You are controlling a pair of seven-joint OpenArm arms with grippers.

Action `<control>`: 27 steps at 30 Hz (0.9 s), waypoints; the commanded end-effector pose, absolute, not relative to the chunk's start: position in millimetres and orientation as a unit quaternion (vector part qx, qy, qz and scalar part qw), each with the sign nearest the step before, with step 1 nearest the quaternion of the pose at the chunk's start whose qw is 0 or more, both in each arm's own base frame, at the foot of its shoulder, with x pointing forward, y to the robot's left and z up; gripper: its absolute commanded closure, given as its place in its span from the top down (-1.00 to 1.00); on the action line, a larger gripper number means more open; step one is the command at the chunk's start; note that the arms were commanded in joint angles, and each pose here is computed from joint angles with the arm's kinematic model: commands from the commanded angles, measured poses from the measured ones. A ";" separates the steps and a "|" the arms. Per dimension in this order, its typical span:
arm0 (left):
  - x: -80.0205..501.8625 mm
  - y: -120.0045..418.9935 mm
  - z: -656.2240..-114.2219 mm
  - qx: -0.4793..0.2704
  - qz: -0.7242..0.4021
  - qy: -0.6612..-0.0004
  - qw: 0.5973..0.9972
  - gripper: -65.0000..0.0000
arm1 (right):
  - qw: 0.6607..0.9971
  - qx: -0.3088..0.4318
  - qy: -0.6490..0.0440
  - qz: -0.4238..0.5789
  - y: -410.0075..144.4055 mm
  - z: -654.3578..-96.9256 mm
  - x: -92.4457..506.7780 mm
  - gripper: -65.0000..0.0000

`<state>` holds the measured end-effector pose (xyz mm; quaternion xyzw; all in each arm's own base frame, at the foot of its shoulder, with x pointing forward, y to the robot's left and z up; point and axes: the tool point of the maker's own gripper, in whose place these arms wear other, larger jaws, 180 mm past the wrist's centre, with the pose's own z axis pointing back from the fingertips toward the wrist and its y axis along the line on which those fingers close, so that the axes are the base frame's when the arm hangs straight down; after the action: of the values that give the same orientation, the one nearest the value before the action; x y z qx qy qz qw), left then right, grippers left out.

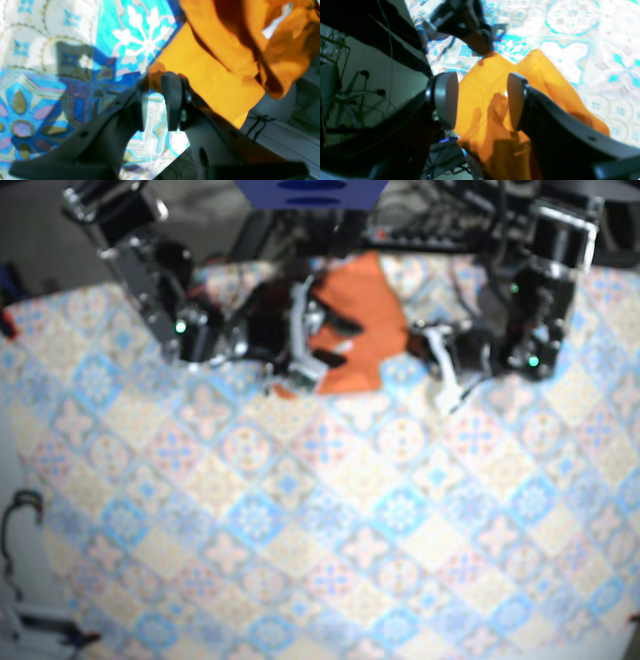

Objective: Fold the T-shirt properly
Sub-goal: 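Release the right gripper and move the left gripper away from the shirt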

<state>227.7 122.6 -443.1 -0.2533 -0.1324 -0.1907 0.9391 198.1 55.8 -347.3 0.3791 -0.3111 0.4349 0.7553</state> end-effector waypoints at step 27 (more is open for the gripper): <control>218.5 146.4 -448.0 -0.209 -0.211 -0.124 0.947 -0.58 | 0.831 0.290 -0.262 0.396 -0.9 -423.2 206.0 -0.04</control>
<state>209.3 145.0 -456.7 -0.2101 -0.1067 -0.2051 0.9500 200.1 -6.3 -434.1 0.2795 -0.2434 0.3947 0.8407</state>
